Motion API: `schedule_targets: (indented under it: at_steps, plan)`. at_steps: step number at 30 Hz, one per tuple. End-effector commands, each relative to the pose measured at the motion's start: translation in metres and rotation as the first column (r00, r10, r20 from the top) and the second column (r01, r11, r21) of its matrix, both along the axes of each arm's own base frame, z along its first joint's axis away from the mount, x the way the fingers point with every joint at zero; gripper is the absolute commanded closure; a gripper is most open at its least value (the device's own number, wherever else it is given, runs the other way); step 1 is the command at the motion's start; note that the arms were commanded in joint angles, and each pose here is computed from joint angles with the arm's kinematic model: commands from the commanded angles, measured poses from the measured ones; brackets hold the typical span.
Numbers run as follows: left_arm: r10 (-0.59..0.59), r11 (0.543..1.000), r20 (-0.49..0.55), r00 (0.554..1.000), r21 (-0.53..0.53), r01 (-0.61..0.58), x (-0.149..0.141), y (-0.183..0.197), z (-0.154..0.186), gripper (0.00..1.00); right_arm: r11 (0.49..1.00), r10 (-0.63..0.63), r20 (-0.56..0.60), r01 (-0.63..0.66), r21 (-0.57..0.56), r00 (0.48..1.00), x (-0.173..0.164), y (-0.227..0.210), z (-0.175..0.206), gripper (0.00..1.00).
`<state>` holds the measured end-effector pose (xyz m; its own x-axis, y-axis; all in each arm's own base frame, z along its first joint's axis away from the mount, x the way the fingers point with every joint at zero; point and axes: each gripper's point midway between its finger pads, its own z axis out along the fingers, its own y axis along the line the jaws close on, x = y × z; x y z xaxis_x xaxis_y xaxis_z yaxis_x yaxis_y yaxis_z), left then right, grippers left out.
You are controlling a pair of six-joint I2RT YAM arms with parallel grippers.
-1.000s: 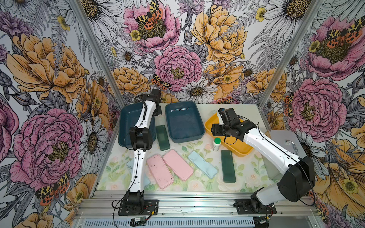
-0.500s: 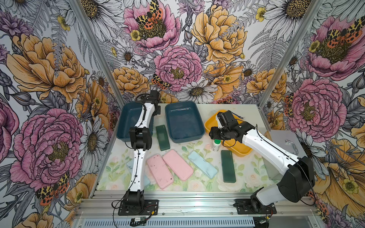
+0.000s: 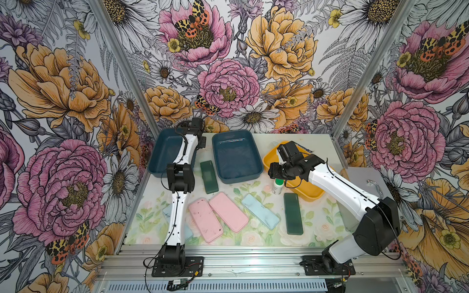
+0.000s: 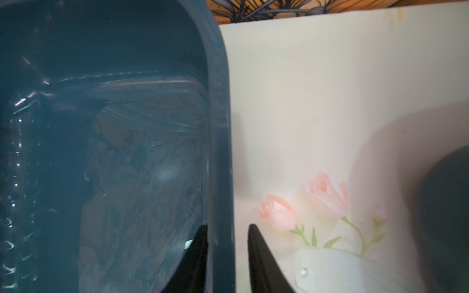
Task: Place the pencil cases by color into the storage box
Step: Move the storage box to the corner of the board.
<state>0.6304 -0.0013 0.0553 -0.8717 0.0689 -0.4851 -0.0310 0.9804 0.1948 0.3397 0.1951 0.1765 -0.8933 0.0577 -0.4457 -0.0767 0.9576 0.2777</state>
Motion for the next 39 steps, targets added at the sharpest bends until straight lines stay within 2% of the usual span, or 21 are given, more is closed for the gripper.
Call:
schedule_targets:
  at_steps: [1, 4, 6, 7, 10, 15, 18, 22, 26, 28, 33, 37, 39]
  plan:
    - [-0.031, 0.999, 0.057, 0.998, -0.008, 0.032, 0.012, -0.011, 0.008, 0.42, 1.000, 0.000, 0.004, 0.000, -0.003, 1.000, 0.002, 0.002, 0.001, 0.42]
    - [0.001, 1.000, 0.080, 0.997, 0.018, -0.003, 0.014, -0.005, 0.018, 0.21, 1.000, 0.012, 0.008, -0.012, -0.009, 1.000, 0.003, 0.003, 0.001, 0.42]
    - [0.026, 0.999, 0.093, 0.995, 0.021, -0.028, 0.013, -0.001, 0.025, 0.02, 1.000, 0.025, 0.018, -0.025, -0.017, 1.000, 0.006, 0.003, 0.002, 0.42]
    - [0.034, 0.999, 0.098, 0.995, 0.019, -0.036, 0.013, 0.000, 0.029, 0.01, 0.999, 0.036, 0.025, -0.036, -0.020, 0.999, 0.007, 0.004, 0.004, 0.41]
    - [0.070, 0.997, 0.116, 0.991, 0.035, -0.075, 0.008, 0.006, 0.046, 0.01, 0.998, 0.064, 0.053, -0.063, -0.030, 0.997, 0.014, 0.007, 0.012, 0.41]
    - [0.113, 0.986, 0.195, 0.974, 0.098, -0.134, -0.001, 0.015, 0.098, 0.01, 0.995, 0.098, 0.090, -0.095, -0.035, 0.991, 0.026, 0.014, 0.024, 0.39]
    - [0.150, 0.982, 0.237, 0.960, 0.080, -0.173, -0.010, 0.018, 0.128, 0.01, 0.994, 0.107, 0.102, -0.104, -0.035, 0.989, 0.031, 0.018, 0.028, 0.39]
    - [0.226, 0.974, 0.260, 0.939, -0.076, -0.214, -0.024, 0.000, 0.150, 0.01, 0.993, 0.117, 0.120, -0.113, -0.045, 0.986, 0.038, 0.020, 0.033, 0.39]
    - [0.265, 0.942, 0.192, 0.945, -0.261, -0.211, -0.046, -0.052, 0.144, 0.01, 0.994, 0.099, 0.120, -0.092, -0.066, 0.988, 0.044, 0.015, 0.035, 0.39]
    - [0.247, 0.920, 0.130, 0.960, -0.344, -0.190, -0.061, -0.086, 0.136, 0.01, 0.993, 0.089, 0.104, -0.079, -0.092, 0.991, 0.046, 0.010, 0.034, 0.39]
    - [0.184, 0.878, 0.015, 0.983, -0.452, -0.157, -0.107, -0.152, 0.129, 0.01, 0.982, 0.064, 0.098, -0.045, -0.182, 0.993, 0.046, -0.015, 0.035, 0.38]
    - [0.164, 0.806, -0.055, 0.985, -0.568, -0.166, -0.136, -0.173, 0.143, 0.01, 0.969, 0.011, 0.041, -0.001, -0.246, 0.999, 0.040, -0.057, 0.032, 0.32]
    - [0.137, 0.800, -0.033, 0.990, -0.586, -0.131, -0.141, -0.176, 0.158, 0.01, 0.960, 0.029, -0.015, -0.032, -0.278, 0.999, 0.029, -0.074, 0.025, 0.25]
